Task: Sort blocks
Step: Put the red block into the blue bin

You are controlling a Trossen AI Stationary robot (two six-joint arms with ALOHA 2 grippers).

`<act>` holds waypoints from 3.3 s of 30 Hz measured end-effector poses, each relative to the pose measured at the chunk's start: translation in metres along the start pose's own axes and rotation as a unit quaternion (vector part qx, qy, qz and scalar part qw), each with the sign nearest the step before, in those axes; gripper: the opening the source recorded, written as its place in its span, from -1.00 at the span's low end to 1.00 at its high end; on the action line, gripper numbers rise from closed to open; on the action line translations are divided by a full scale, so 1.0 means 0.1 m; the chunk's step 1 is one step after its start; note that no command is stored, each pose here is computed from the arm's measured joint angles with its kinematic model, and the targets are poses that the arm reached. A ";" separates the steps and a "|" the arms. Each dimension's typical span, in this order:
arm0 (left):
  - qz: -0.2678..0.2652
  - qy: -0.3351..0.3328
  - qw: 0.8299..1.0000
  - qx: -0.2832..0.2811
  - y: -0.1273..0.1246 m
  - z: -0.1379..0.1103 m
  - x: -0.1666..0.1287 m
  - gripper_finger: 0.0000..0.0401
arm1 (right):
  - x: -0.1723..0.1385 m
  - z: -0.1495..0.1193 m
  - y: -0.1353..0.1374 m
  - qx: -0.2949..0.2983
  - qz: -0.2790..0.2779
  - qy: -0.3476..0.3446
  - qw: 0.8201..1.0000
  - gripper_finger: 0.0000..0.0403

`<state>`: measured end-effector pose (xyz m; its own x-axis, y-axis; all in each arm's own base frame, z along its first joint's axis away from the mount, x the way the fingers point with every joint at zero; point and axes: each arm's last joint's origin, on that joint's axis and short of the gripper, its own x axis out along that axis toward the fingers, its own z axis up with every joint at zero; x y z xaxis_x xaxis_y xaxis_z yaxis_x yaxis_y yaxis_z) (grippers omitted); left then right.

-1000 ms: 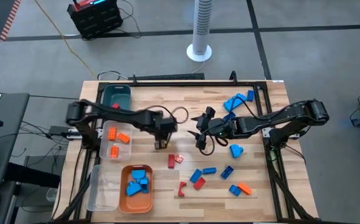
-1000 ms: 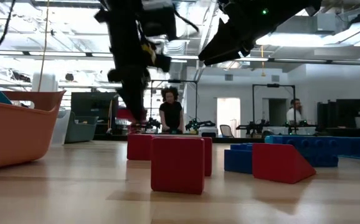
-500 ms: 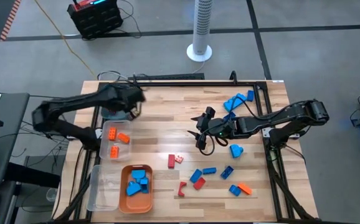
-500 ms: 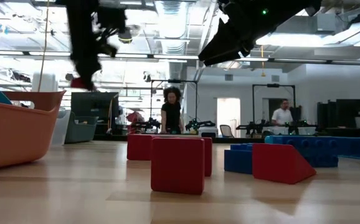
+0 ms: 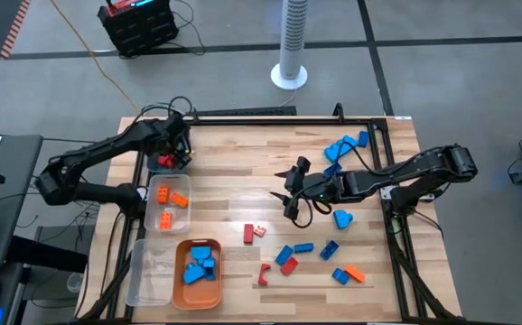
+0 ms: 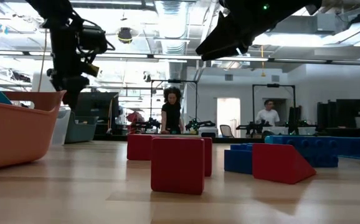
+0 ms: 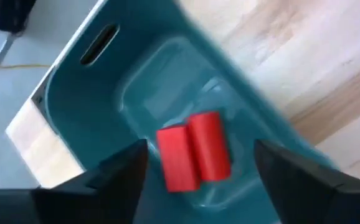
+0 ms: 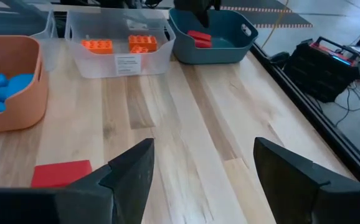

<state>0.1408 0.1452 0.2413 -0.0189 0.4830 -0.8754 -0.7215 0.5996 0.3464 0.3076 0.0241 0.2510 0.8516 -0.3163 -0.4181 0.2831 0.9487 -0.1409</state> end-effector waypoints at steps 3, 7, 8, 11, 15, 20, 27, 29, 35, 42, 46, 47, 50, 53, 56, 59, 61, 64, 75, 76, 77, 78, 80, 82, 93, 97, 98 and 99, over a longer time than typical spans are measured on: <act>-0.069 -0.024 0.997 0.007 -0.08 0.07 -0.12 0.54 | 0.01 0.00 -0.01 0.001 -0.002 0.000 1.000 0.39; -0.139 -0.076 0.987 0.023 -0.35 0.16 -0.30 0.50 | 0.02 0.00 -0.05 0.006 -0.008 0.002 1.000 0.39; -0.152 -0.087 0.984 0.032 -0.44 0.16 -0.34 0.48 | 0.03 0.00 -0.06 0.007 -0.009 0.002 1.000 0.39; -0.198 -0.119 0.969 0.088 -0.79 0.14 -0.47 0.42 | 0.03 0.00 -0.08 0.008 -0.010 0.003 1.000 0.39; -0.262 -0.160 0.928 0.210 -1.29 0.02 -0.65 0.39 | 0.03 -0.01 -0.08 0.007 -0.010 0.009 1.000 0.39; -0.304 -0.183 0.896 0.267 -1.79 -0.10 -0.77 0.39 | 0.03 -0.01 -0.08 0.014 -0.010 0.010 1.000 0.39; -0.318 -0.151 0.887 0.298 -2.36 -0.03 -0.87 0.39 | 0.03 -0.01 -0.07 0.019 -0.008 0.009 1.000 0.39; -0.309 -0.130 0.895 0.293 -2.50 0.00 -0.83 0.39 | 0.02 -0.02 -0.05 0.019 -0.005 0.011 1.000 0.39; -0.285 -0.070 0.893 0.343 -2.85 0.01 -0.68 0.47 | 0.00 -0.04 0.01 0.013 0.004 0.017 1.000 0.39; -0.288 -0.066 0.877 0.379 -3.07 0.01 -0.69 0.65 | 0.00 -0.04 0.00 0.011 0.003 0.018 1.000 0.39; -0.290 -0.069 0.872 0.389 -3.11 0.01 -0.70 0.74 | 0.00 -0.03 0.00 0.006 0.003 0.017 1.000 0.39; -0.291 -0.071 0.871 0.388 -3.11 0.01 -0.70 0.76 | 0.00 -0.03 0.00 0.006 0.003 0.017 1.000 0.39; -0.293 -0.083 0.870 0.389 -3.12 0.03 -0.71 0.80 | 0.00 -0.03 0.00 0.006 0.003 0.016 1.000 0.39; -0.298 -0.093 0.868 0.386 -3.14 0.04 -0.72 0.83 | 0.00 -0.03 0.00 0.003 0.003 0.015 1.000 0.39; -0.301 -0.100 0.866 0.387 -3.15 0.04 -0.71 0.83 | 0.00 -0.02 0.00 0.002 0.003 0.012 1.000 0.39; -0.302 -0.102 0.866 0.386 -3.15 0.03 -0.69 0.83 | 0.00 -0.02 0.00 0.001 0.003 0.012 1.000 0.39; -0.301 -0.102 0.866 0.386 -3.16 0.02 -0.68 0.83 | 0.00 -0.02 0.00 0.001 0.003 0.011 1.000 0.39; -0.303 -0.106 0.865 0.385 -3.17 -0.02 -0.63 0.83 | 0.00 -0.02 0.00 0.001 0.003 0.011 1.000 0.39; -0.292 -0.117 0.869 0.382 -3.18 -0.11 -0.47 0.83 | 0.00 -0.02 0.00 0.002 0.002 0.011 1.000 0.39; -0.292 -0.116 0.869 0.383 -3.18 -0.11 -0.46 0.83 | 0.00 -0.02 0.00 0.002 0.002 0.011 1.000 0.39; -0.290 -0.116 0.867 0.387 -3.18 -0.12 -0.45 0.82 | 0.00 -0.02 0.00 0.002 0.002 0.011 1.000 0.39; -0.289 -0.115 0.866 0.392 -3.18 -0.13 -0.43 0.82 | 0.00 -0.02 0.00 0.002 0.002 0.011 1.000 0.39; -0.289 -0.117 0.864 0.396 -3.18 -0.15 -0.41 0.78 | 0.00 -0.02 0.00 0.002 0.002 0.011 1.000 0.39; -0.291 -0.121 0.862 0.397 -3.18 -0.17 -0.38 0.72 | 0.00 -0.02 0.00 0.002 0.002 0.011 1.000 0.39; -0.298 -0.135 0.860 0.392 -3.20 -0.15 -0.39 0.39 | 0.00 -0.02 0.00 0.002 0.002 0.011 1.000 0.39; -0.294 -0.130 0.864 0.387 -3.16 -0.12 -0.48 0.39 | -0.01 -0.02 0.00 -0.009 -0.017 0.010 1.000 0.39; -0.288 -0.135 0.866 0.386 -3.13 -0.10 -0.53 0.39 | -0.01 -0.02 0.00 -0.012 -0.025 0.009 1.000 0.39; -0.276 -0.142 0.869 0.385 -3.08 -0.09 -0.58 0.39 | -0.02 -0.02 0.00 -0.016 -0.032 0.010 0.999 0.39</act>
<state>0.3579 -0.0730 0.1830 0.4329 0.0581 -0.8996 0.1137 0.9864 0.1184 0.3051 0.0247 0.2496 0.8226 -0.3771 -0.4256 0.3227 0.9258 -0.1967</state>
